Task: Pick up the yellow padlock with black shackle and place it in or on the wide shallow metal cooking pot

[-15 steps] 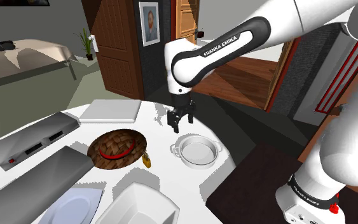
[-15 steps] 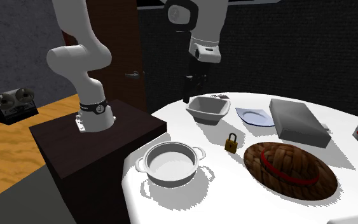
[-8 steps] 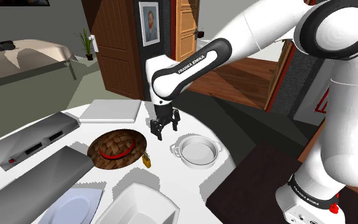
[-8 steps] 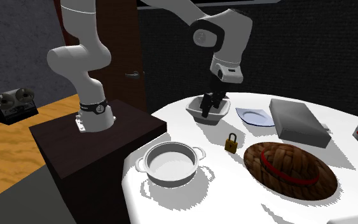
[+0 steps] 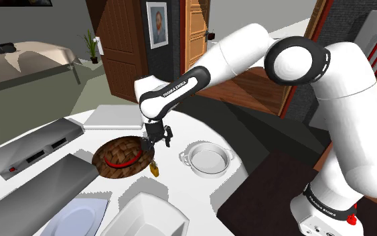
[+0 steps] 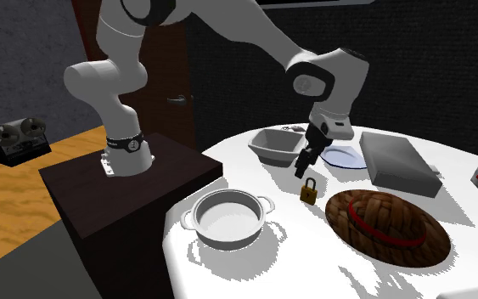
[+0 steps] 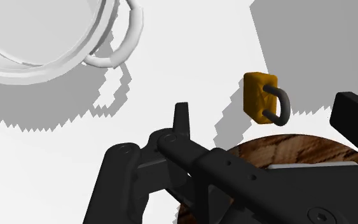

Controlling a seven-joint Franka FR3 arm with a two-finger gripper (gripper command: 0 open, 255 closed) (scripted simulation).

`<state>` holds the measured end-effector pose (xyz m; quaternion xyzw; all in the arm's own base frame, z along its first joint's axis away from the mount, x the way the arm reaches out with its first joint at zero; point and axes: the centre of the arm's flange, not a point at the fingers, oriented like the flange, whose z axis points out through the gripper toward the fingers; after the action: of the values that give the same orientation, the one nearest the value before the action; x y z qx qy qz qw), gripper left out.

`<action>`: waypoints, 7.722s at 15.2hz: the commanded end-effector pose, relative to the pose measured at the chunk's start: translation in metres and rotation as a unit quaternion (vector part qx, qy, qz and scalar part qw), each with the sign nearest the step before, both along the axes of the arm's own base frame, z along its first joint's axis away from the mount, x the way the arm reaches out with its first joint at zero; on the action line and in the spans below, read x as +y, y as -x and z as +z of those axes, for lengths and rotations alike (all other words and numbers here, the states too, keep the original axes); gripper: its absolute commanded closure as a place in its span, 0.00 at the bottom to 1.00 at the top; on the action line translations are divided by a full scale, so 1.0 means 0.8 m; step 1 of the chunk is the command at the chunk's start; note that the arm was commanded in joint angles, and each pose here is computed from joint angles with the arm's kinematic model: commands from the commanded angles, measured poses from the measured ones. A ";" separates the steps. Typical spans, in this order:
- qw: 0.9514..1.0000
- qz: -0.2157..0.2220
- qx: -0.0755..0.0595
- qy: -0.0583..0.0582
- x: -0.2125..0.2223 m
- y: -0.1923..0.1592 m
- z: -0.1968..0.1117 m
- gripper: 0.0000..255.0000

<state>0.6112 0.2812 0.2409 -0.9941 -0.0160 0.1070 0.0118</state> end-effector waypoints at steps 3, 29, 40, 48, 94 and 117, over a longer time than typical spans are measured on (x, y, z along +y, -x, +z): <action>1.000 -0.007 0.003 0.002 0.033 -0.042 -0.042 0.00; 1.000 -0.010 0.004 0.003 0.048 -0.051 -0.111 1.00; 1.000 -0.010 0.004 0.003 0.048 -0.051 -0.052 1.00; 1.000 -0.010 0.004 0.003 0.048 -0.051 0.001 1.00; 0.993 -0.063 -0.095 0.025 -0.143 0.114 -0.039 1.00; 0.993 -0.063 -0.095 0.025 -0.248 0.168 -0.003 1.00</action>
<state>0.4890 0.0969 0.2546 -0.9986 0.0429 -0.0301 0.0051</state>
